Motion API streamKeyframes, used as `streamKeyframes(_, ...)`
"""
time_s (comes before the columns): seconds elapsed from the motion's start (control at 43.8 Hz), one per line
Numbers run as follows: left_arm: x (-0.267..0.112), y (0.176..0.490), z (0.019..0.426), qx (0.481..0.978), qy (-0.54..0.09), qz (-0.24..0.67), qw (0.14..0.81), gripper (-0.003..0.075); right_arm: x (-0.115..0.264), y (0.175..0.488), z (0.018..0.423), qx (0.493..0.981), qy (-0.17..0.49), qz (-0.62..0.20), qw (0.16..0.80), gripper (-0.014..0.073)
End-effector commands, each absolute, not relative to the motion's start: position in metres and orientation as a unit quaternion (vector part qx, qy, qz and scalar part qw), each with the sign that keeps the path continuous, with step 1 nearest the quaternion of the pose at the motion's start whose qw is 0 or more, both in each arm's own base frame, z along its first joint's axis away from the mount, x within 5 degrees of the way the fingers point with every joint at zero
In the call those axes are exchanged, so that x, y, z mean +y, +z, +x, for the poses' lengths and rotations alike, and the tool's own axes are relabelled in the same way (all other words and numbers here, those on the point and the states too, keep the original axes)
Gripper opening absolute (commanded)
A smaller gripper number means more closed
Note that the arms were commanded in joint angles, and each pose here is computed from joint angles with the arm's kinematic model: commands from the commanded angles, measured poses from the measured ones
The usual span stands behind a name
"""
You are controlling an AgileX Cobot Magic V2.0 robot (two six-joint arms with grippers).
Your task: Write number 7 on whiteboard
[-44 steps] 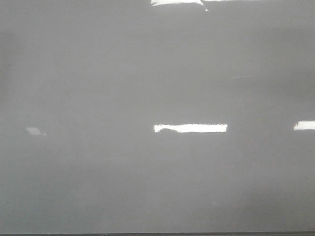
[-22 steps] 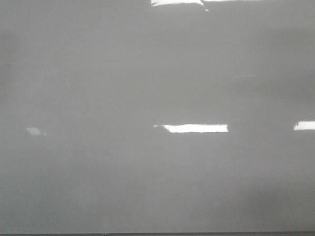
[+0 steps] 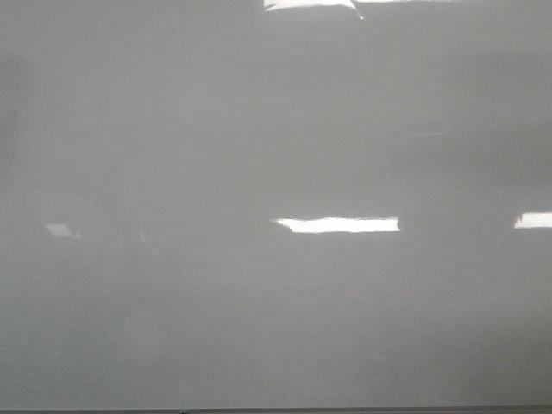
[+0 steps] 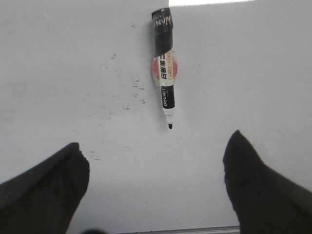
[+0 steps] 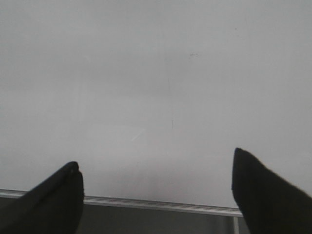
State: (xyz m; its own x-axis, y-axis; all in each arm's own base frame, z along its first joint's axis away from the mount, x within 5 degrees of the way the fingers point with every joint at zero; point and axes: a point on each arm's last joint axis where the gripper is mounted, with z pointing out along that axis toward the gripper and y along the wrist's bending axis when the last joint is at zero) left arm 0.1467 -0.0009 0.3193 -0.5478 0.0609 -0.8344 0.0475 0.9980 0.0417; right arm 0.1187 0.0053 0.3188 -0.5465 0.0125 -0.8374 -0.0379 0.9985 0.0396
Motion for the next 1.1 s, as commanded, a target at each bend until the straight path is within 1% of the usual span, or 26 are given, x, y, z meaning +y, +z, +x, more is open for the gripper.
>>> streamKeyframes(0.0,-0.001,0.327,0.170,0.866,0.003,0.026,0.500,0.0576,0.005,0.333,0.123,0.858,0.022,-0.010,0.513,0.0645)
streamKeyframes(0.16,-0.003,0.318,0.203,0.886,-0.018,0.011,0.464,0.0567,0.005,0.333,0.123,0.858,0.022,-0.010,0.513,0.0645)
streamKeyframes(0.274,-0.004,0.315,0.226,0.890,-0.029,0.001,0.456,0.0557,0.005,0.333,0.123,0.858,0.022,-0.010,0.513,0.0645)
streamKeyframes(0.434,-0.004,0.304,0.256,0.896,-0.029,-0.001,0.444,0.0517,0.005,0.333,0.123,0.858,0.022,-0.010,0.513,0.0645)
streamKeyframes(0.571,-0.006,0.290,0.277,0.903,-0.030,0.000,0.428,0.0465,0.005,0.333,0.123,0.858,0.022,-0.010,0.513,0.0645)
streamKeyframes(0.8,-0.011,0.274,0.298,0.905,-0.031,0.005,0.425,0.0372,0.005,0.333,0.123,0.859,0.022,-0.010,0.512,0.0645)
streamKeyframes(1.074,-0.021,0.264,0.311,0.899,-0.034,0.019,0.435,0.0298,0.005,0.332,0.122,0.860,0.022,-0.011,0.510,0.0645)
